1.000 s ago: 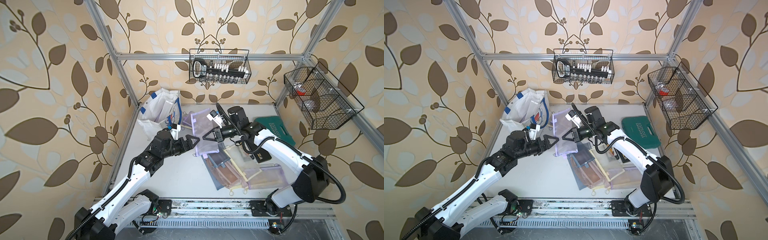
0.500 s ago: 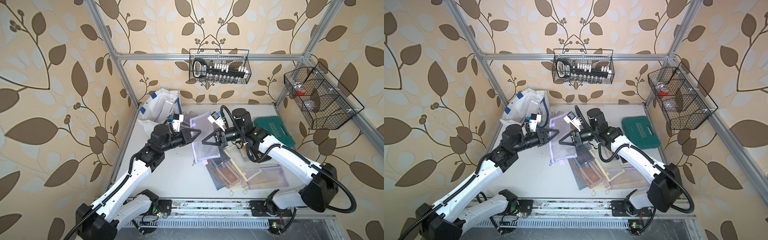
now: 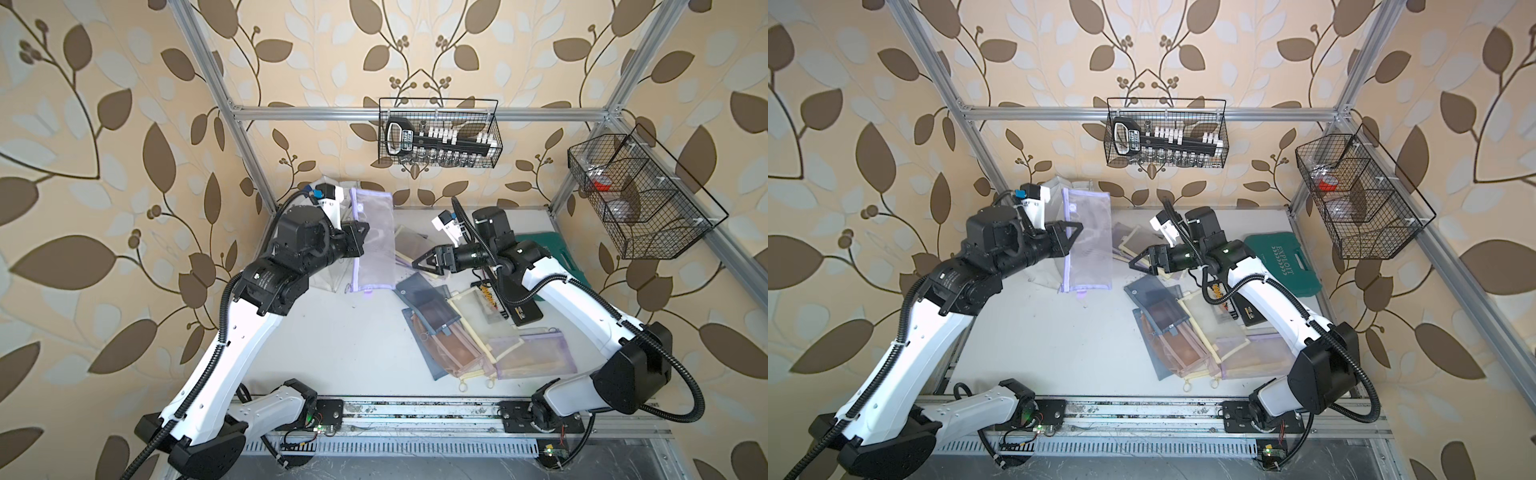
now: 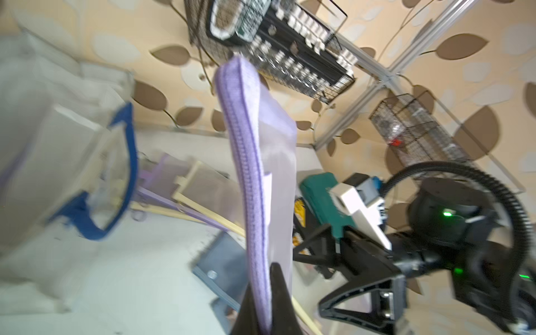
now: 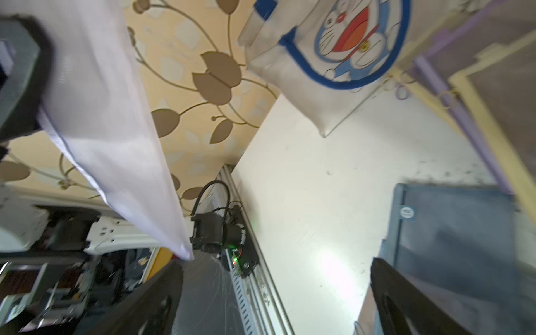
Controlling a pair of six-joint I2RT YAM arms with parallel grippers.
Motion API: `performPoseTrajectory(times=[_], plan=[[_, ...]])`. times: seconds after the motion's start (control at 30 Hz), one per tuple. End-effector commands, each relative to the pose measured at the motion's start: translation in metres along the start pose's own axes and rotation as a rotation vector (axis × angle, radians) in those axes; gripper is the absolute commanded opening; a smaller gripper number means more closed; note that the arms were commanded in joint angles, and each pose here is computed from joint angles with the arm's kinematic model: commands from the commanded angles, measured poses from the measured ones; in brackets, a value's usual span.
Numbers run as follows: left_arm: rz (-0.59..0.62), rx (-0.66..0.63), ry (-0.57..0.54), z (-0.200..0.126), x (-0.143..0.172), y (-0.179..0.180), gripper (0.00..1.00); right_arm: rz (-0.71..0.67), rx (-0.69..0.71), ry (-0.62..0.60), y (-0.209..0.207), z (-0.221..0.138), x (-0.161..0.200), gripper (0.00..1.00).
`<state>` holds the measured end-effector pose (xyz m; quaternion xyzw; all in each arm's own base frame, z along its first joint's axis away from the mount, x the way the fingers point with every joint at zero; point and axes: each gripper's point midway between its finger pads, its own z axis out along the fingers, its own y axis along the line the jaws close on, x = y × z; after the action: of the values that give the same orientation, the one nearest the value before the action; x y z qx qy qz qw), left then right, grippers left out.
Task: Put the pencil pouch into the canvas bag
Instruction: Pick up the pencil pouch from the center of the board, then place the pencil pouch in the canvas bag.
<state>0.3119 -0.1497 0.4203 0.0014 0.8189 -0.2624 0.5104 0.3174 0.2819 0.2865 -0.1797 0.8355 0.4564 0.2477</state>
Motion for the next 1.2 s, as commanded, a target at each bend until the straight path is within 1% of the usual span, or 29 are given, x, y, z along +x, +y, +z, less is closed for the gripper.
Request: performPoseTrajectory(times=[0.0, 0.07, 0.17, 0.3, 0.33, 0.37, 0.5, 0.63, 0.77, 0.87, 1.03, 1.17], plan=[[0.238, -0.263, -0.004, 0.006, -0.022, 0.042, 0.00, 0.015, 0.151, 0.026, -0.021, -0.012, 0.002, 0.99], [0.323, -0.323, -0.062, 0.009, -0.049, 0.047, 0.00, 0.003, 0.176, 0.016, -0.021, -0.017, -0.001, 0.99], [0.424, -0.415, -0.114, 0.019, -0.081, 0.064, 0.00, -0.012, 0.205, 0.001, -0.019, -0.024, -0.005, 0.99], [0.477, -0.500, -0.176, 0.026, -0.117, 0.096, 0.00, -0.027, 0.214, -0.020, -0.014, -0.032, -0.008, 0.99], [0.486, -0.509, -0.195, 0.023, -0.124, 0.100, 0.00, -0.027, 0.215, -0.019, -0.014, -0.033, -0.007, 0.99], [0.508, -0.529, -0.179, 0.038, -0.126, 0.112, 0.00, -0.030, 0.215, -0.020, -0.013, -0.034, -0.007, 0.99], [0.596, -0.568, -0.170, 0.059, -0.136, 0.132, 0.00, -0.026, 0.216, -0.012, -0.013, -0.034, -0.004, 0.99], [0.685, -0.574, -0.099, 0.093, -0.122, 0.155, 0.00, -0.023, 0.217, -0.007, -0.014, -0.034, -0.003, 0.99], [0.747, -0.575, -0.015, 0.125, -0.096, 0.179, 0.00, -0.020, 0.218, -0.003, -0.015, -0.032, -0.004, 0.99], [0.797, -0.606, 0.059, 0.143, -0.077, 0.198, 0.00, -0.017, 0.217, -0.002, -0.017, -0.030, -0.005, 0.99], [0.825, -0.609, 0.163, 0.161, -0.046, 0.219, 0.00, -0.009, 0.218, 0.001, -0.021, -0.025, -0.004, 0.99], [0.793, -0.605, 0.215, 0.166, -0.026, 0.231, 0.00, -0.002, 0.220, -0.004, -0.022, -0.024, -0.005, 0.99]])
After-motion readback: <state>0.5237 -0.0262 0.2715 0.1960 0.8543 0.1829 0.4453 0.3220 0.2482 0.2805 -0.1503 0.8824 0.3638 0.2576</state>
